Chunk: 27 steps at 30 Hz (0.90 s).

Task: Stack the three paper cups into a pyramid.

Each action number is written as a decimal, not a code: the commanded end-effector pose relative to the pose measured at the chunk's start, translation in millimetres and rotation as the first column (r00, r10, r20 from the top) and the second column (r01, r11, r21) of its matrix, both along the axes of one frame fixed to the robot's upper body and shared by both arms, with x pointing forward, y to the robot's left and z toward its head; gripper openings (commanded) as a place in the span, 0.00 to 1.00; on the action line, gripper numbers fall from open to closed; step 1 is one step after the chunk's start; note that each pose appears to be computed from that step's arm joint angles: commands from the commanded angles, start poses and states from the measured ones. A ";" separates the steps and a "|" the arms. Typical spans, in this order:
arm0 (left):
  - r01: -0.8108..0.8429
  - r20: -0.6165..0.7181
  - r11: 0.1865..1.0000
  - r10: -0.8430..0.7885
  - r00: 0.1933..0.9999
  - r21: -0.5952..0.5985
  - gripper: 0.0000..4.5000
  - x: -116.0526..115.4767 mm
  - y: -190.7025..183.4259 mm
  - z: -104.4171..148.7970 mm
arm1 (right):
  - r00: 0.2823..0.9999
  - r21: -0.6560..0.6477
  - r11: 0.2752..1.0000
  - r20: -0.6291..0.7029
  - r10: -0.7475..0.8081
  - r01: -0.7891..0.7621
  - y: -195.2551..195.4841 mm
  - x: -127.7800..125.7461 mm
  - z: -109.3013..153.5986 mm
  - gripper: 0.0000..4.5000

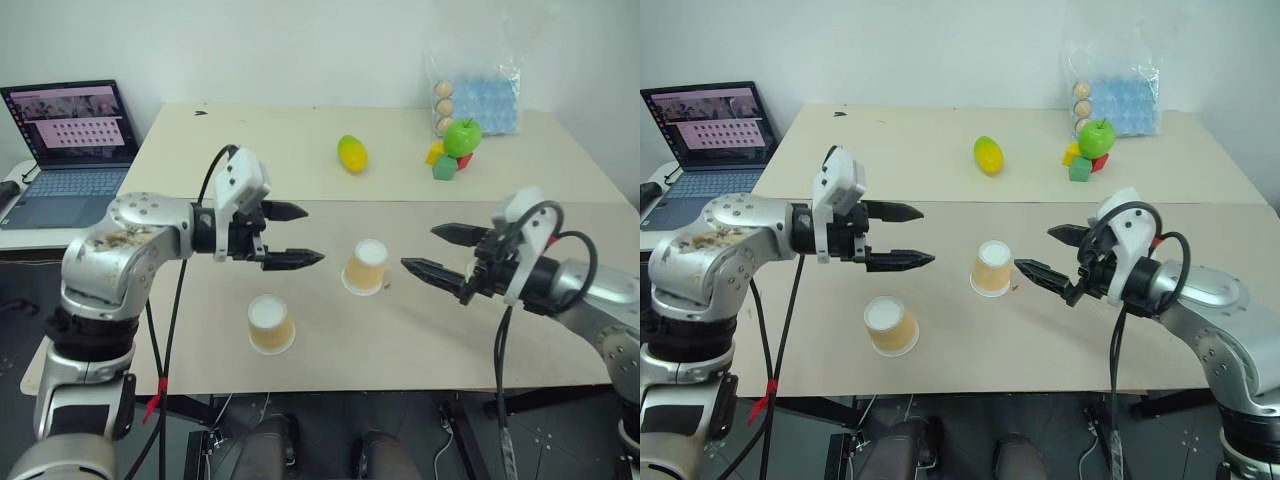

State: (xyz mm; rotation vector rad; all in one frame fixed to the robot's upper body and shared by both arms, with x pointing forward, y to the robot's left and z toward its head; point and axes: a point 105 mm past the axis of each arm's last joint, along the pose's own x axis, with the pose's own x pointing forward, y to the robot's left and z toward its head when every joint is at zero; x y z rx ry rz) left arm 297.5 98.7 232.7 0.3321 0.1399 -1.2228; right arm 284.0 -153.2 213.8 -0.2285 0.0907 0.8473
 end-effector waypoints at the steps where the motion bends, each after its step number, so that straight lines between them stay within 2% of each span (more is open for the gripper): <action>1: -0.018 0.038 1.000 0.018 0.999 -0.002 0.98 -22.8 7.2 0.6 | 0.997 -0.008 0.998 0.049 0.064 -0.063 6.3 9.9 9.5 1.00; 4: -0.053 0.016 0.998 0.052 0.998 0.018 0.98 -35.5 18.2 -14.4 | 0.994 -0.012 0.995 0.042 0.102 -0.101 9.6 16.5 8.0 1.00; 9: -0.099 0.038 0.991 0.096 0.995 0.089 0.98 -41.1 33.9 -29.2 | 0.991 -0.022 0.991 0.025 0.133 -0.133 6.3 16.8 6.9 1.00; 12: -0.107 0.043 0.988 0.102 0.994 0.116 0.98 -43.2 38.6 -37.8 | 0.986 -0.027 0.985 -0.006 0.168 -0.169 1.9 8.5 7.0 1.00; 18: -0.110 0.052 0.990 0.106 0.993 0.088 0.98 -40.3 37.3 -41.8 | 0.960 -0.015 0.963 -0.084 0.265 -0.267 -0.9 -14.1 8.1 1.00; 22: -0.074 0.044 0.988 0.068 0.997 0.136 0.98 -45.2 37.0 -56.8 | 0.923 0.009 0.932 -0.136 0.360 -0.362 4.0 -34.8 9.5 1.00; 27: -0.060 0.035 0.985 0.055 0.998 0.163 0.98 -46.2 43.2 -68.4 | 0.917 0.002 0.929 -0.158 0.365 -0.370 5.3 -38.3 8.2 1.00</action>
